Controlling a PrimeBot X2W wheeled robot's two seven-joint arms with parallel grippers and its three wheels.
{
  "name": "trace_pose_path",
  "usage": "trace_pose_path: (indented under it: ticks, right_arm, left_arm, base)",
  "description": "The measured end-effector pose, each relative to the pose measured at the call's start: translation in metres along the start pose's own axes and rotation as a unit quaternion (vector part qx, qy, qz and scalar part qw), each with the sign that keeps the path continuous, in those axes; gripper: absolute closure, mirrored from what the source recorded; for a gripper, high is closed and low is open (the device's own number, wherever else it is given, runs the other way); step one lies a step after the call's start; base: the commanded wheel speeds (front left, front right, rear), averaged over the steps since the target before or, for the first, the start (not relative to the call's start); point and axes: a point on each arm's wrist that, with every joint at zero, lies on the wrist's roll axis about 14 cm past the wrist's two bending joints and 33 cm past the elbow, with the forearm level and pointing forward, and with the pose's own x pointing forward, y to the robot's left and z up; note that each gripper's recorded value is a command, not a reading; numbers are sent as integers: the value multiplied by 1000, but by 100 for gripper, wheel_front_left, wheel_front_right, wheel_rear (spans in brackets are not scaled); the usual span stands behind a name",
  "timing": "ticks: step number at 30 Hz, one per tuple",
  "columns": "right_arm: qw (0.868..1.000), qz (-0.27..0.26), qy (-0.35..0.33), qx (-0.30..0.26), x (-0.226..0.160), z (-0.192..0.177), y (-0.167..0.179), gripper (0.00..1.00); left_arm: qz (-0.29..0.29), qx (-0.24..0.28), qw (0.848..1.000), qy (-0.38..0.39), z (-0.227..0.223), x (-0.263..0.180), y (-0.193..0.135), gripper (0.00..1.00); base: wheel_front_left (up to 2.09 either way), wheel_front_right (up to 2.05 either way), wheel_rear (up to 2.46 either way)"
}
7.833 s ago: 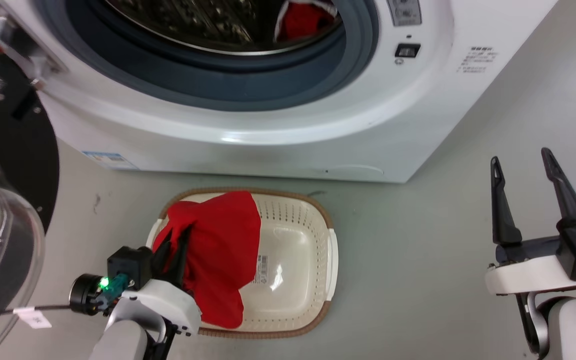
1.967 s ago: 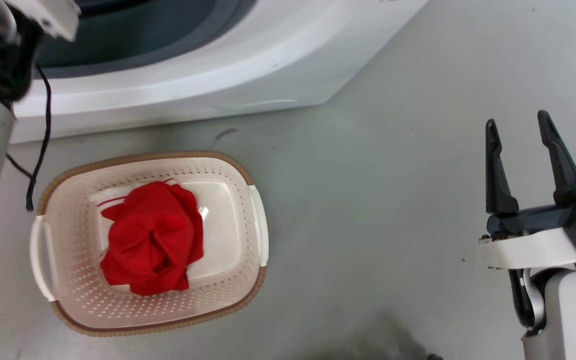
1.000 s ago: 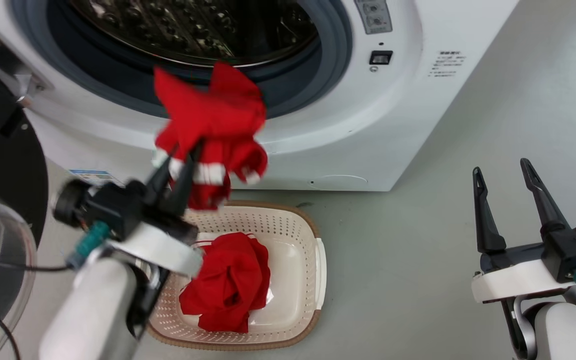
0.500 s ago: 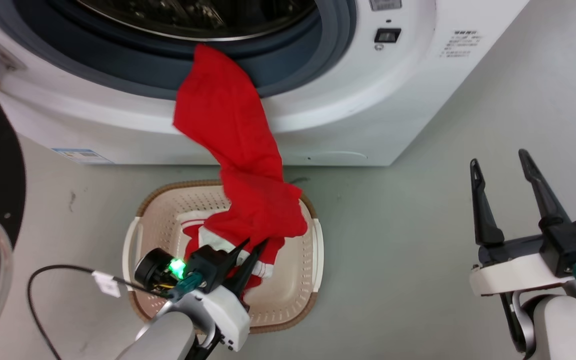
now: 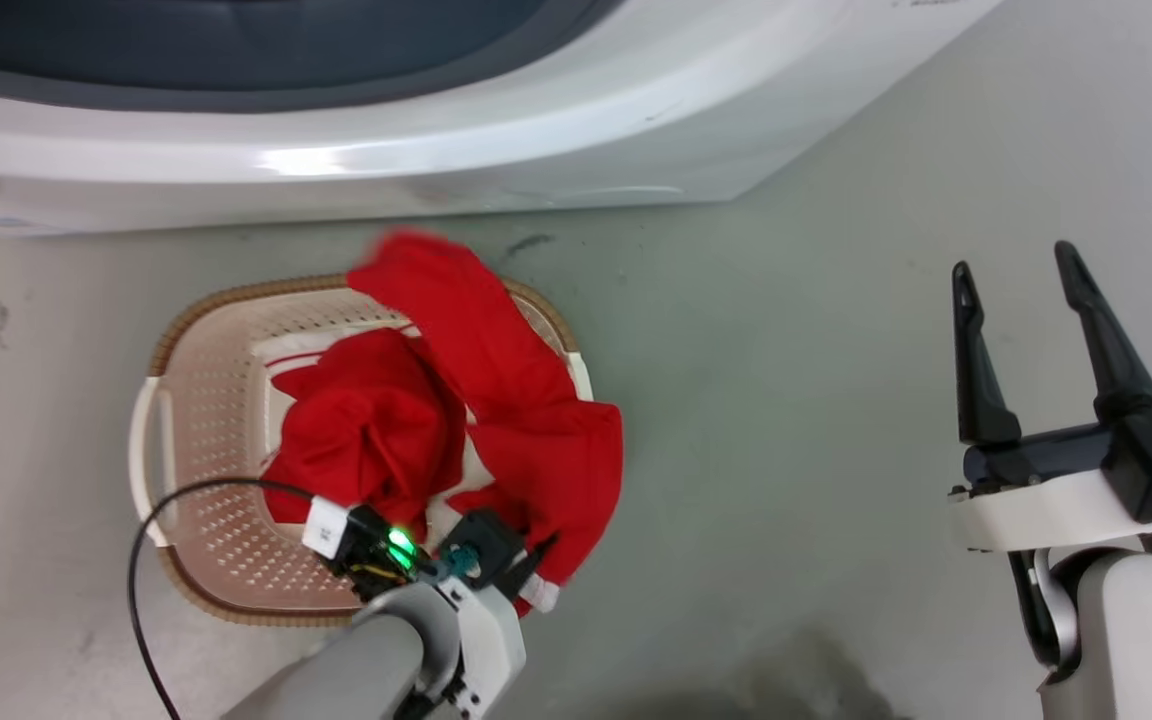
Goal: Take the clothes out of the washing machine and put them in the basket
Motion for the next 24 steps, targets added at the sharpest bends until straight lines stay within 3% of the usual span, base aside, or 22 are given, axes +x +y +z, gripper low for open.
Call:
trace_pose_path:
  ticks: [12, 22, 23, 24]
  right_arm:
    - [999, -12, 43, 0, 9, -41, -9, 0]
    - [997, -14, 75, -1, 13, -72, -11, 0]
    - [997, -15, 76, -1, 13, -73, -11, 0]
    - [997, -15, 76, -1, 14, -74, -12, 0]
  left_arm:
    - [60, -42, 996, 51, -23, 43, 70, 100]
    - [67, -55, 994, 74, -39, 73, 89, 100]
    - [67, -57, 994, 73, -39, 73, 89, 95]
    - [68, -58, 994, 69, -37, 73, 90, 53]
  base:
    - [0, 0, 0]
    - [0, 0, 0]
    - [0, 0, 0]
    - [0, 0, 0]
